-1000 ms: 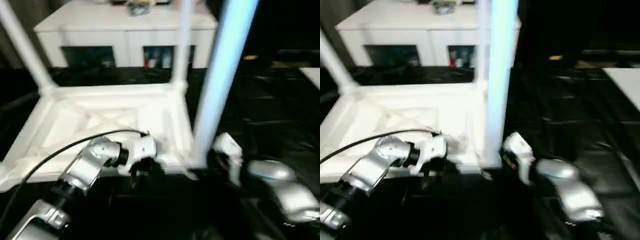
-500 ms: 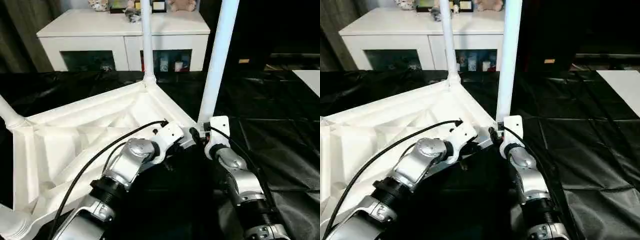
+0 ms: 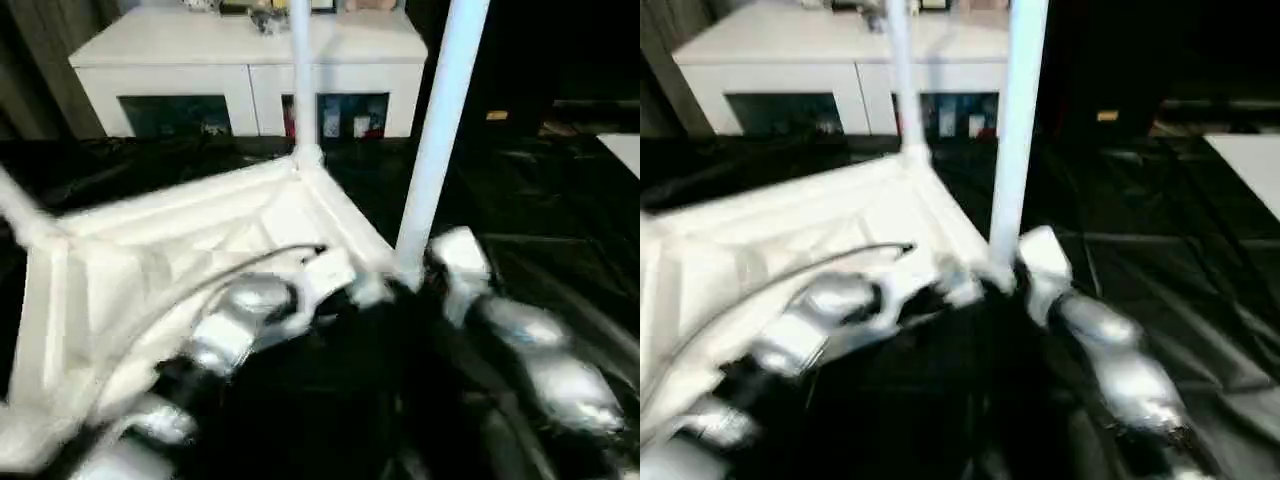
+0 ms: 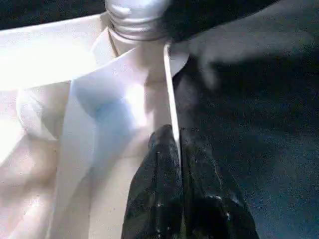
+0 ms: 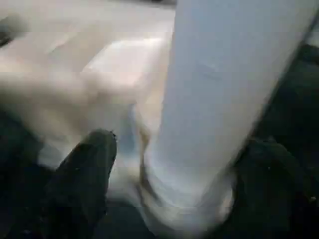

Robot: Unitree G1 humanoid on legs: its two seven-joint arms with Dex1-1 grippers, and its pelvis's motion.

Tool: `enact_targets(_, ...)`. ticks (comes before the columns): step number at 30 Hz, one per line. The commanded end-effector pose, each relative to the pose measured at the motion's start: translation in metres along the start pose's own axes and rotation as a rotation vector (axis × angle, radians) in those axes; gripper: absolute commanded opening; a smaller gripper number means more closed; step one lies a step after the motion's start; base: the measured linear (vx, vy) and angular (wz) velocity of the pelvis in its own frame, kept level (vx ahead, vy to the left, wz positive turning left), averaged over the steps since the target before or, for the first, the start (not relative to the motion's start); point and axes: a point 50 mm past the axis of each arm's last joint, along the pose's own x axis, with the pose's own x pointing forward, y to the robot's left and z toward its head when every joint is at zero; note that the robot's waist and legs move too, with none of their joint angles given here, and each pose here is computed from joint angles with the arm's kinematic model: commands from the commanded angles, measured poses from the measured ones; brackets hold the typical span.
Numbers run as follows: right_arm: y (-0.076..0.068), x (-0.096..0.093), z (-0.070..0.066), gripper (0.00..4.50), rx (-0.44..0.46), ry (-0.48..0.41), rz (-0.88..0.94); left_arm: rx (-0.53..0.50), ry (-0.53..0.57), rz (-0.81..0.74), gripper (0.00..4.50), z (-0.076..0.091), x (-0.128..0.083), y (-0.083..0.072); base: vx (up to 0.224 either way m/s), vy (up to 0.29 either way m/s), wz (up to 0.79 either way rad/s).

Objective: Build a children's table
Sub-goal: Rotate leg to tighten

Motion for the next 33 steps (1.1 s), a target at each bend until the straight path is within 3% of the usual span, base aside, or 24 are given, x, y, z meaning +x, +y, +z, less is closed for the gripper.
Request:
enact_targets(1,0.019,-0.002,0.000,3.88,0.014,-0.001,0.199,0.025,0.077,-0.218,0.00,-0.023,-0.003,-0.021,0.052,-0.005,-0.03)
enact_targets(7,0.017,-0.007,-0.001,3.88,0.013,0.028,0.261,0.002,0.099,-0.304,0.00,-0.025,-0.021,-0.021,0.009,-0.001,0.00)
enact_targets(12,0.018,-0.006,0.000,3.88,0.014,0.035,0.297,0.003,0.101,-0.314,0.00,-0.027,-0.024,-0.021,0.000,0.000,0.00)
enact_targets(17,0.019,-0.005,-0.003,3.23,0.018,0.053,0.317,0.001,0.100,-0.319,0.00,-0.028,-0.025,-0.021,0.000,0.000,0.00)
enact_targets(26,0.017,-0.005,-0.002,2.76,0.051,0.034,0.306,-0.012,0.102,-0.334,0.00,-0.028,-0.025,-0.022,0.000,0.000,0.00)
enact_targets(29,0.013,0.001,-0.004,2.72,0.078,0.015,0.210,-0.033,0.099,-0.296,0.00,-0.028,-0.023,-0.021,0.000,0.000,0.00)
enact_targets(31,0.003,0.011,-0.008,2.72,0.088,0.031,0.047,-0.058,0.091,-0.239,0.00,-0.027,-0.018,-0.019,0.000,0.000,0.00)
enact_targets(33,-0.005,0.024,-0.010,2.72,0.169,0.017,-0.150,-0.117,0.072,-0.149,0.00,-0.023,-0.008,-0.015,-0.033,-0.006,-0.03)
